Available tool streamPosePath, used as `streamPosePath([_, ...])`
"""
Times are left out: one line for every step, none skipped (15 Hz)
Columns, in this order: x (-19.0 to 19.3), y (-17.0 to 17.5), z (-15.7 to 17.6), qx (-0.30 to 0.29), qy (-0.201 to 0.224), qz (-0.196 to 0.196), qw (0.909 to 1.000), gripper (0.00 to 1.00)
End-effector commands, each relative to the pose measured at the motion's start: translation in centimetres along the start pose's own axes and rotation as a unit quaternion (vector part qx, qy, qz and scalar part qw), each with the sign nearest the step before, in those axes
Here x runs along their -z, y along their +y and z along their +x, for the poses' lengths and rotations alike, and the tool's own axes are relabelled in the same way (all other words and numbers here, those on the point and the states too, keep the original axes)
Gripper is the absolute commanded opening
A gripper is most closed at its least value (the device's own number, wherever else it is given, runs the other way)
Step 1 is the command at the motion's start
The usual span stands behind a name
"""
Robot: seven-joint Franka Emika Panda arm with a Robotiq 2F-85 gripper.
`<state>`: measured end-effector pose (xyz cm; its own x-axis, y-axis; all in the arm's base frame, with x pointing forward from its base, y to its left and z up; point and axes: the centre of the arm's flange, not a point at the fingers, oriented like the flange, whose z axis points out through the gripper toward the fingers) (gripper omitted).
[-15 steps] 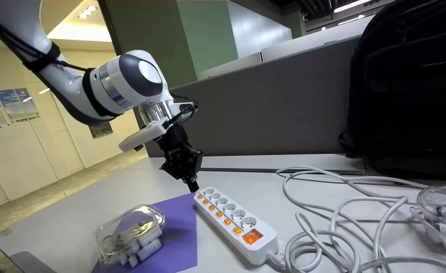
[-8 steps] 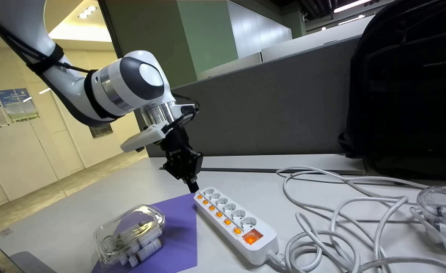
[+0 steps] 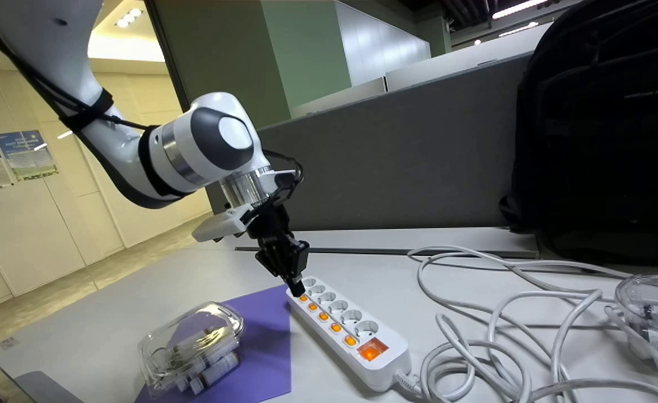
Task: Switch off the fifth slot of the extension cord
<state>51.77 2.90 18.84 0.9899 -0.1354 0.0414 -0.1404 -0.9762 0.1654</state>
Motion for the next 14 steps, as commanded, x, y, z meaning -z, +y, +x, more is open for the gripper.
streamPosePath([-0.9,-1.0,0.7,-0.052,0.007,-0.004,0.9986,0.00])
streamPosePath([-1.1,-1.4,0.7,-0.058,0.006,-0.003,0.9983,0.00])
streamPosePath([-1.2,-1.6,0.7,-0.063,0.005,-0.001,0.9980,0.00])
streamPosePath([-1.3,-1.9,0.7,-0.068,0.004,0.002,0.9977,0.00])
streamPosePath([-1.3,-2.2,0.8,-0.076,0.001,0.007,0.9971,0.00])
streamPosePath([-1.3,-2.4,0.9,-0.084,0.001,0.012,0.9964,0.00])
streamPosePath([-1.3,-2.5,1.1,-0.090,0.001,0.015,0.9959,0.00])
streamPosePath([-1.3,-2.6,1.4,-0.095,0.001,0.019,0.9952,0.00])
streamPosePath([-1.2,-2.6,1.6,-0.100,0.001,0.022,0.9948,0.00])
streamPosePath([-1.3,-2.7,1.9,-0.104,0.001,0.023,0.9944,0.00])
streamPosePath([-1.2,-2.7,2.2,-0.107,0.001,0.024,0.9940,0.00])
streamPosePath([-1.2,-2.7,2.5,-0.109,0.003,0.024,0.9938,0.00])
streamPosePath([-1.3,-2.8,2.8,-0.111,0.003,0.024,0.9935,0.00])
streamPosePath([-1.5,-2.8,3.0,-0.111,0.002,0.023,0.9935,0.00])
